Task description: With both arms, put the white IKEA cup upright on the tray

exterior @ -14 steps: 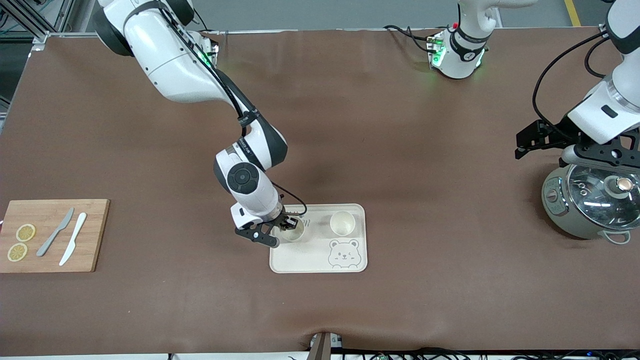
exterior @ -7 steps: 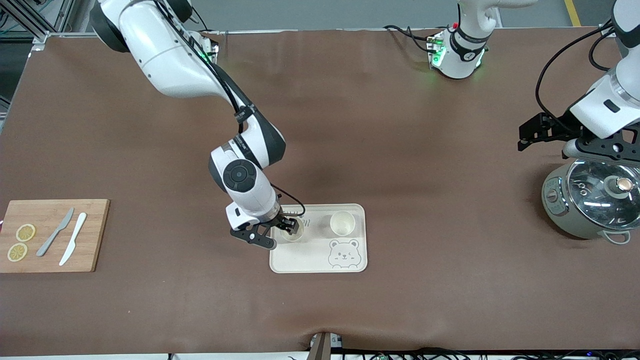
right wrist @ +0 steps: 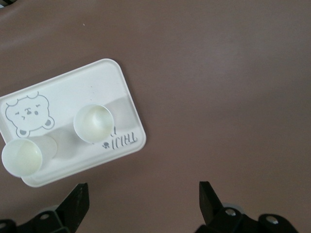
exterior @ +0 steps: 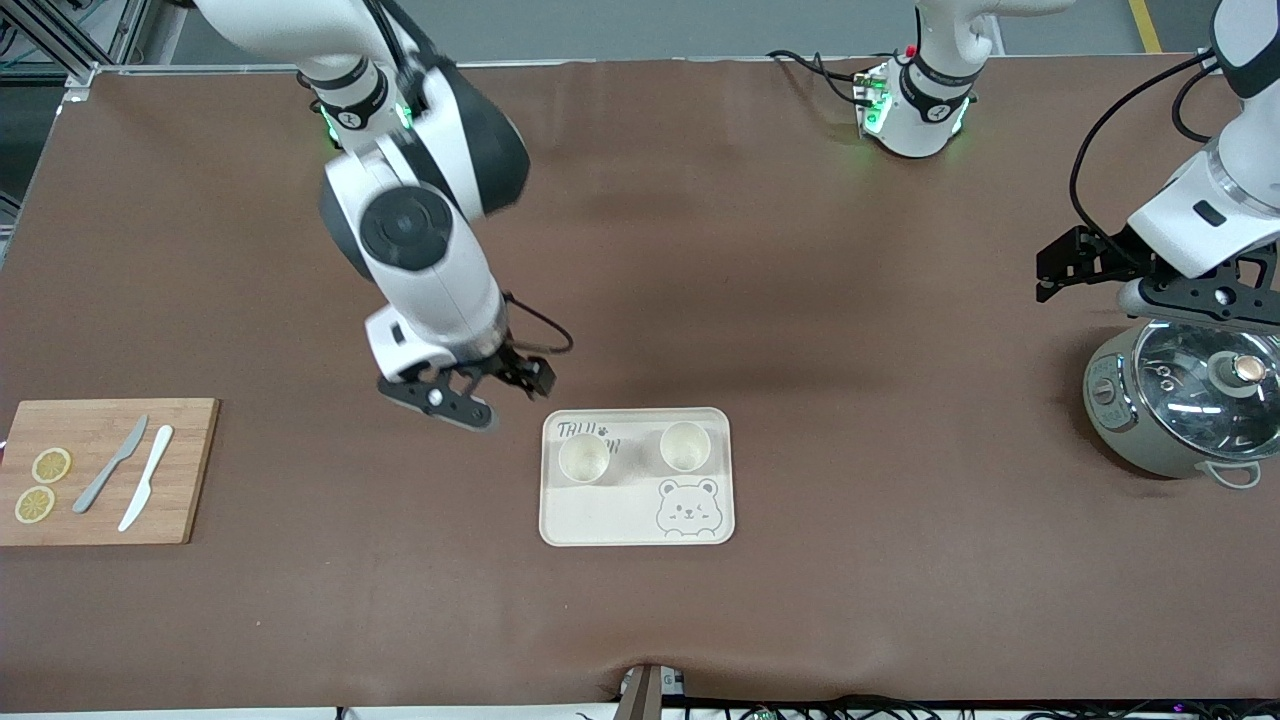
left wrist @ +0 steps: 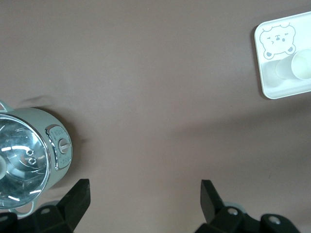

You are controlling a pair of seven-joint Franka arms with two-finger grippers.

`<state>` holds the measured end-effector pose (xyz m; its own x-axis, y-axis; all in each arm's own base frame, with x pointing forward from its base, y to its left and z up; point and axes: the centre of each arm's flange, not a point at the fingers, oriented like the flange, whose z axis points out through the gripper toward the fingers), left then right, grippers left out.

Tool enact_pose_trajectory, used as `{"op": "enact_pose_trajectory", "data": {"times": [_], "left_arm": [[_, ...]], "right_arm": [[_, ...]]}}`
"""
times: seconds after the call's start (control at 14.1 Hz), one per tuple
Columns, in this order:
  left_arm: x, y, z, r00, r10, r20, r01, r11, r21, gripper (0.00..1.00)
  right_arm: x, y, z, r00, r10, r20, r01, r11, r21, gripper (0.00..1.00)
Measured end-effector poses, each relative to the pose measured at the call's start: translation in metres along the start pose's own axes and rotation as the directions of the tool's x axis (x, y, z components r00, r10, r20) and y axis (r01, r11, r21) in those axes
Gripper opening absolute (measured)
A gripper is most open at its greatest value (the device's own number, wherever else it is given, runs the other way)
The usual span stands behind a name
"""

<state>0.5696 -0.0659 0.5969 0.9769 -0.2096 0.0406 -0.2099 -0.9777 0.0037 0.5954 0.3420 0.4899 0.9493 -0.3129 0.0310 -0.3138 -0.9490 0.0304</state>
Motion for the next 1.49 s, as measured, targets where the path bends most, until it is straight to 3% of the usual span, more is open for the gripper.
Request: {"op": "enact_pose_trajectory", "data": {"times": [0.28, 0.5, 0.92, 1.14, 1.49], "left_arm": [[-0.004, 0.006, 0.004, 0.999, 0.015, 0.042, -0.015, 1.0, 0.01, 1.0], [-0.007, 0.013, 0.006, 0.995, 0.053, 0.081, -0.058, 0.997, 0.058, 1.0], [-0.007, 0.014, 0.006, 0.995, 0.06, 0.086, -0.065, 0.996, 0.062, 1.0], [-0.007, 0.013, 0.006, 0.995, 0.059, 0.08, -0.065, 0.996, 0.063, 1.0], [-0.004, 0.012, 0.003, 0.997, 0.055, 0.051, -0.058, 0.997, 0.057, 1.0]], "right_arm": [[0.004, 0.095, -0.071, 0.995, -0.095, -0.013, 0.095, 0.995, -0.022, 1.0], [0.023, 0.195, -0.105, 0.989, -0.15, 0.019, 0.15, 0.989, -0.011, 1.0], [0.078, 0.35, -0.102, 0.971, -0.235, 0.043, 0.235, 0.972, 0.014, 1.0], [0.083, 0.361, -0.095, 0.972, -0.231, 0.039, 0.231, 0.973, 0.016, 1.0], [0.074, 0.331, -0.101, 0.978, -0.206, 0.019, 0.205, 0.979, 0.018, 1.0]]}}
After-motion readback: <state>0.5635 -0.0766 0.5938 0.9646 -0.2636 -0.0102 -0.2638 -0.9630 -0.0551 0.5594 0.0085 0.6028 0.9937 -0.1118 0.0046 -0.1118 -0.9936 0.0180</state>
